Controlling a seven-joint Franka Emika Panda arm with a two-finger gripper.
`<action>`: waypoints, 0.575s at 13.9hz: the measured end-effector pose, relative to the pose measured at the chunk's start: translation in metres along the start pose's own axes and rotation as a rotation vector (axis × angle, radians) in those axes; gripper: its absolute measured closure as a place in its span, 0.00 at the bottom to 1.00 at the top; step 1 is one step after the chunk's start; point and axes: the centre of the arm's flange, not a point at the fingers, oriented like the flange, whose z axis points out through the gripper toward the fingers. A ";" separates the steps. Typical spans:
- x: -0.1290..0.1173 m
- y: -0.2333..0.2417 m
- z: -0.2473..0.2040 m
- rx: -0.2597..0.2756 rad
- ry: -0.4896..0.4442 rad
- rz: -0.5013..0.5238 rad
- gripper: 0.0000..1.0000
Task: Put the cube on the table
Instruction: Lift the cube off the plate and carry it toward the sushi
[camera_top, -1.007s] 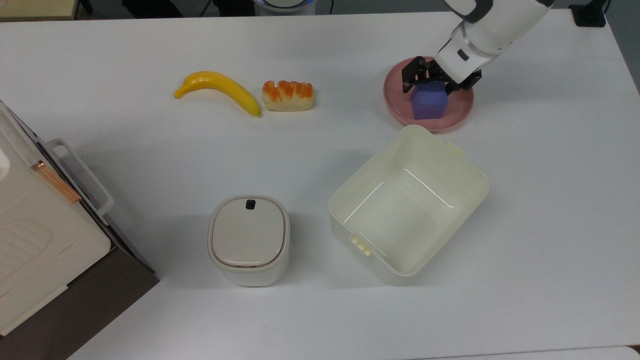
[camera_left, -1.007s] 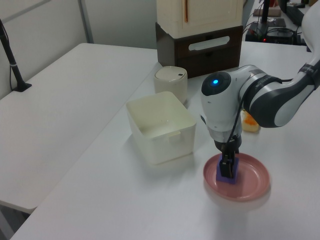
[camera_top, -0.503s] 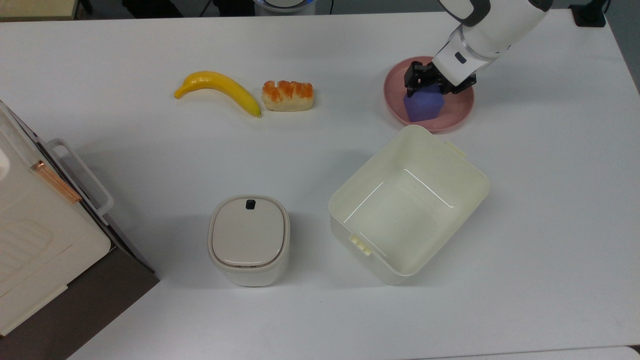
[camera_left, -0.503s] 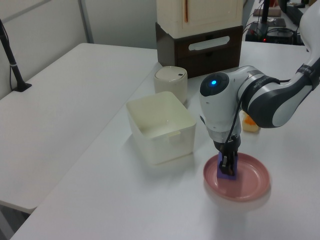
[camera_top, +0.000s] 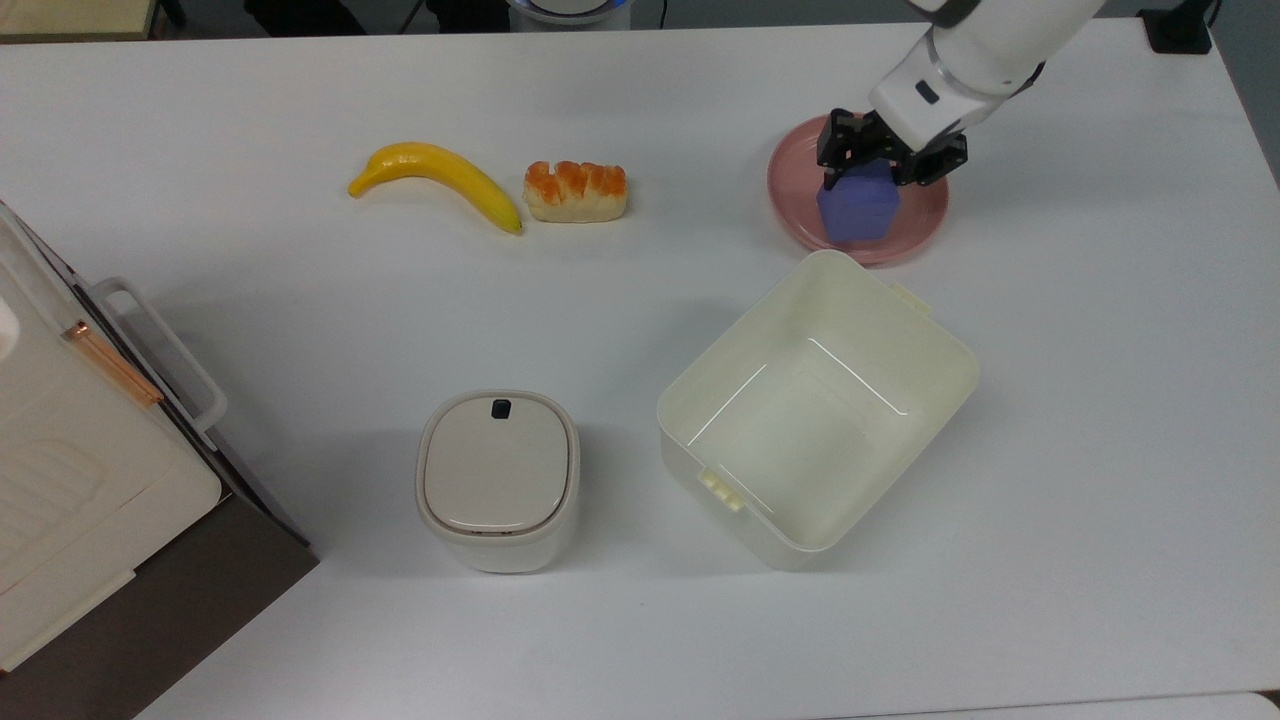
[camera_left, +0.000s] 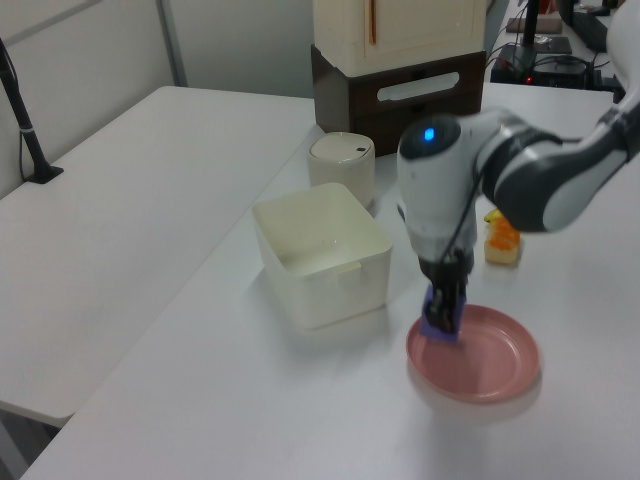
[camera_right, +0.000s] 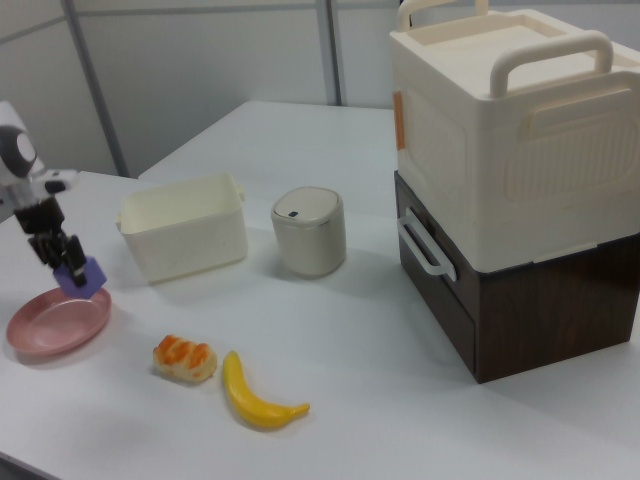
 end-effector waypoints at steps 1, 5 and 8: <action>0.007 0.011 -0.011 0.011 0.012 0.026 0.42; 0.062 0.097 -0.029 0.026 0.011 0.195 0.42; 0.097 0.164 -0.017 0.027 -0.008 0.313 0.42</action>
